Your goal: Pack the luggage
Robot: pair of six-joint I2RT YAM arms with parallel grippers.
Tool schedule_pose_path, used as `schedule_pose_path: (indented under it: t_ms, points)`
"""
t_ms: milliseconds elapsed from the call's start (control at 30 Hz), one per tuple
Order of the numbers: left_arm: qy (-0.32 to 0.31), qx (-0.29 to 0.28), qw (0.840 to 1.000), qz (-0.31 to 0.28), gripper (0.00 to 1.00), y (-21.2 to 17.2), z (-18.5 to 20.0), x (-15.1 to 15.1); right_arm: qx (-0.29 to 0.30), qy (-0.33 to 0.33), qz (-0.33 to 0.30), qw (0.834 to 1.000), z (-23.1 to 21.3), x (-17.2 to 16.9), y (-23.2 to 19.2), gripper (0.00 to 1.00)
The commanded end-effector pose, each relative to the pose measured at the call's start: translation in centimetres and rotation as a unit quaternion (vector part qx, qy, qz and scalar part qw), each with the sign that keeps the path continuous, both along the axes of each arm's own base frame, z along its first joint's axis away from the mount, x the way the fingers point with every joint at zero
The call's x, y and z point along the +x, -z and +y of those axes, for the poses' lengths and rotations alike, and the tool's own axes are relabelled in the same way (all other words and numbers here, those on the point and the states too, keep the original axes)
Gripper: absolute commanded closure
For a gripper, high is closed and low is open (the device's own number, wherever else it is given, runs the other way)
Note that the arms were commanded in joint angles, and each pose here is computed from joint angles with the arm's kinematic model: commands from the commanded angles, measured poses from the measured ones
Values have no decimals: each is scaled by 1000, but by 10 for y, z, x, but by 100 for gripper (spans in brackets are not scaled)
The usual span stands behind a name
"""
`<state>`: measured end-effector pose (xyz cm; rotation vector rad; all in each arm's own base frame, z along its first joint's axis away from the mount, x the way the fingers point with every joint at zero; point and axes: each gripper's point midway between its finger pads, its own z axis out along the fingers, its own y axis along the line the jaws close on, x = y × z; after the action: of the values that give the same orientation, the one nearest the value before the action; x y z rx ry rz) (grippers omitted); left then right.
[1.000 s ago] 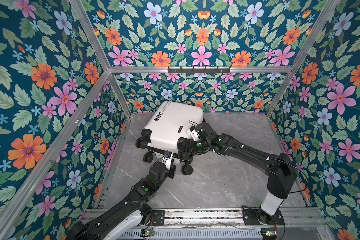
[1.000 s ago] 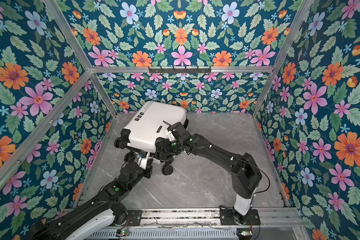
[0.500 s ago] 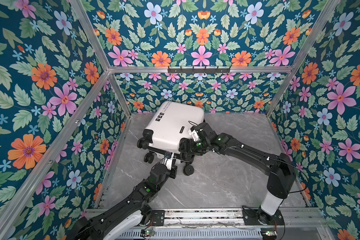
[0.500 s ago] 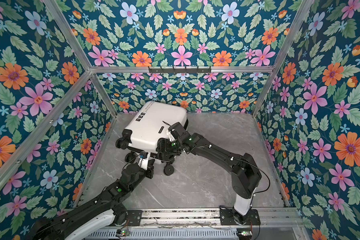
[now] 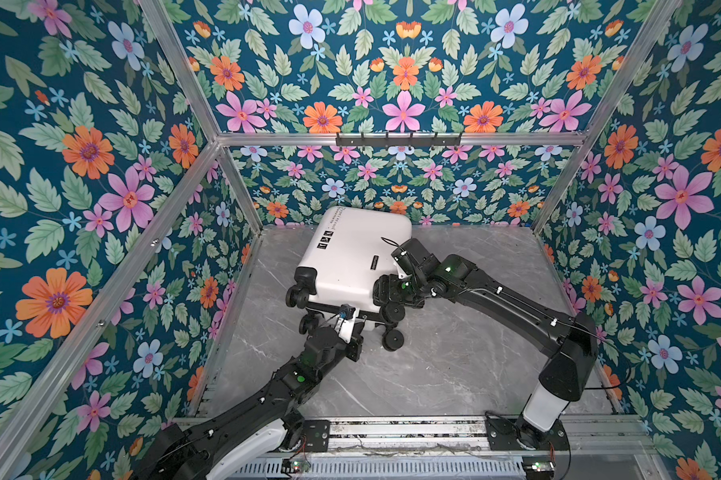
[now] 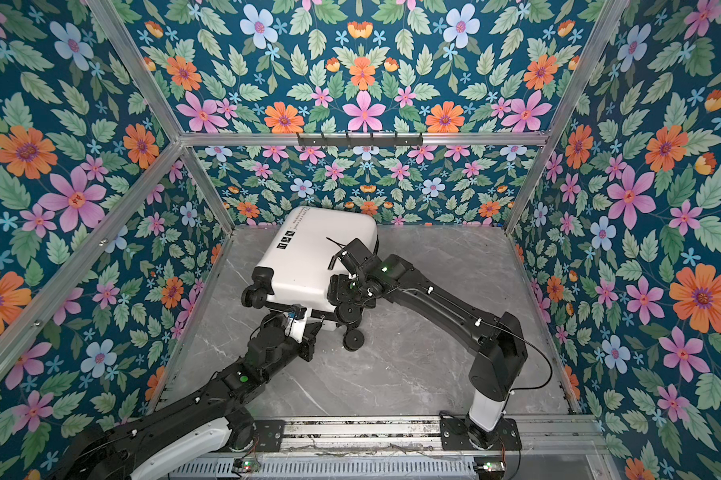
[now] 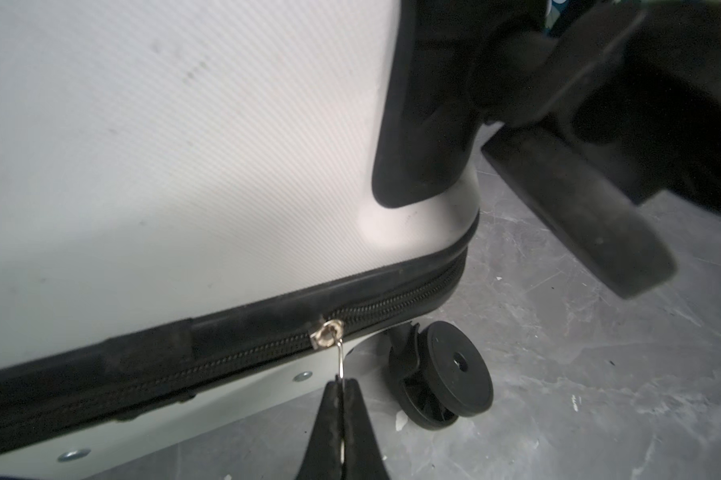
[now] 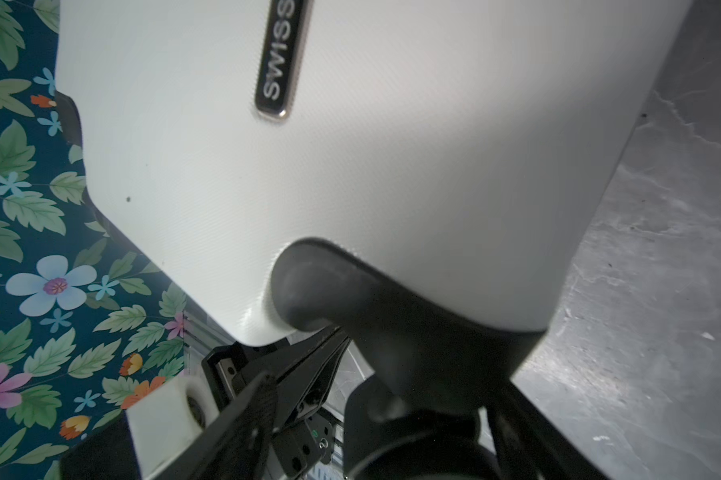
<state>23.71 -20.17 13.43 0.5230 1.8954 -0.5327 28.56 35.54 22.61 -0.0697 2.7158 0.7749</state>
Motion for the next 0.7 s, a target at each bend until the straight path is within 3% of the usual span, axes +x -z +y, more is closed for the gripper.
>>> schedule_pose_path:
  t_ms: [0, 200, 467, 667]
  points:
    - [30, -20, 999, -19, 100, -15, -12, -2, -63, -5, 13, 998, -16, -11, 12, 21]
    - [35, -17, 999, -19, 100, -14, -16, 0, -131, 15, 2, 991, -50, -15, 26, 20]
    - [39, -16, 999, -17, 100, -15, -18, 1, -88, 6, -30, 996, -50, -19, 4, 15]
    - [41, -16, 999, -16, 100, -15, -19, 1, -110, -33, -24, 993, -36, -25, 1, 15]
